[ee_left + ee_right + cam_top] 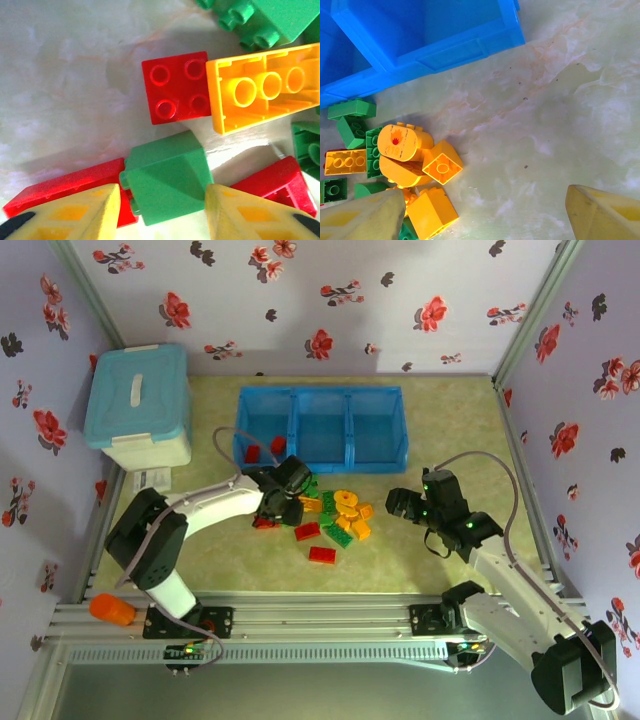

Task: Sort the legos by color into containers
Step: Move the legos to the center of the table, then pick up the lego from the center of the table.

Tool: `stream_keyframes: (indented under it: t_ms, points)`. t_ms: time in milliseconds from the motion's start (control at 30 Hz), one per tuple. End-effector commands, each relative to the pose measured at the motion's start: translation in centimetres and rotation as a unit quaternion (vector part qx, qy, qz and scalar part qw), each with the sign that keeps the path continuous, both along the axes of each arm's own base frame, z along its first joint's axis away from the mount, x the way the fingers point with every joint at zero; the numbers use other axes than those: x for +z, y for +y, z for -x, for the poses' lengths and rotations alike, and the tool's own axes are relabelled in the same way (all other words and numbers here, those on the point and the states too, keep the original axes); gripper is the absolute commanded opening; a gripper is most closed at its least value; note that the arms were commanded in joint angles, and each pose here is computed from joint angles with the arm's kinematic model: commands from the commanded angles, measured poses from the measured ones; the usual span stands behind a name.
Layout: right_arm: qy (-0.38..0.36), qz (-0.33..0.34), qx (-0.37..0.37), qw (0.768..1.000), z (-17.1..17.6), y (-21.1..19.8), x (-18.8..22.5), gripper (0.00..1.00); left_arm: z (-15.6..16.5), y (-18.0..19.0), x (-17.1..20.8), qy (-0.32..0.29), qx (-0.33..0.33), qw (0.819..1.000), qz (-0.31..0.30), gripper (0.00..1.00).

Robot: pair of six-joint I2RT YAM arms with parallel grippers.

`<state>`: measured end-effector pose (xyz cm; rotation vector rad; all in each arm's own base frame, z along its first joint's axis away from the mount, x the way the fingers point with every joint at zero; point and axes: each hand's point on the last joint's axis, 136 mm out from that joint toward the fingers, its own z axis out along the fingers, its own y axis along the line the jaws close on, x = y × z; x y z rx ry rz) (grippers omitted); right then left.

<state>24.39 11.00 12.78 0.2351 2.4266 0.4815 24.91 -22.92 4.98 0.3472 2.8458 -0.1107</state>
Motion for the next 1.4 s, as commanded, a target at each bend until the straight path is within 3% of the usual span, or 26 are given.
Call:
stream_keyframes:
  t_ms: [0,200,500,833,1367]
  points:
    - [0.0,-0.002,-0.006,1.0,0.3,-0.1,0.2,0.84,0.1,0.6,1.2,-0.01,0.011,1.0,-0.002,0.5]
    - [-0.004,0.0,-0.006,1.0,0.2,-0.2,0.3,0.84,-0.6,-1.0,3.4,-0.039,-0.026,0.999,0.017,0.58]
    - [0.001,0.005,-0.004,1.0,0.2,-0.2,-0.1,0.84,0.3,-1.5,1.6,0.007,-0.079,0.997,-0.017,0.61]
    - [0.006,0.006,-0.006,1.0,0.2,-0.2,-0.8,0.86,0.7,-1.1,0.4,0.024,-0.089,0.995,-0.036,0.7]
    - [0.008,0.007,-0.011,1.0,0.5,-0.5,-1.3,0.86,-0.4,-1.4,-1.2,0.033,-0.081,0.995,-0.045,0.66]
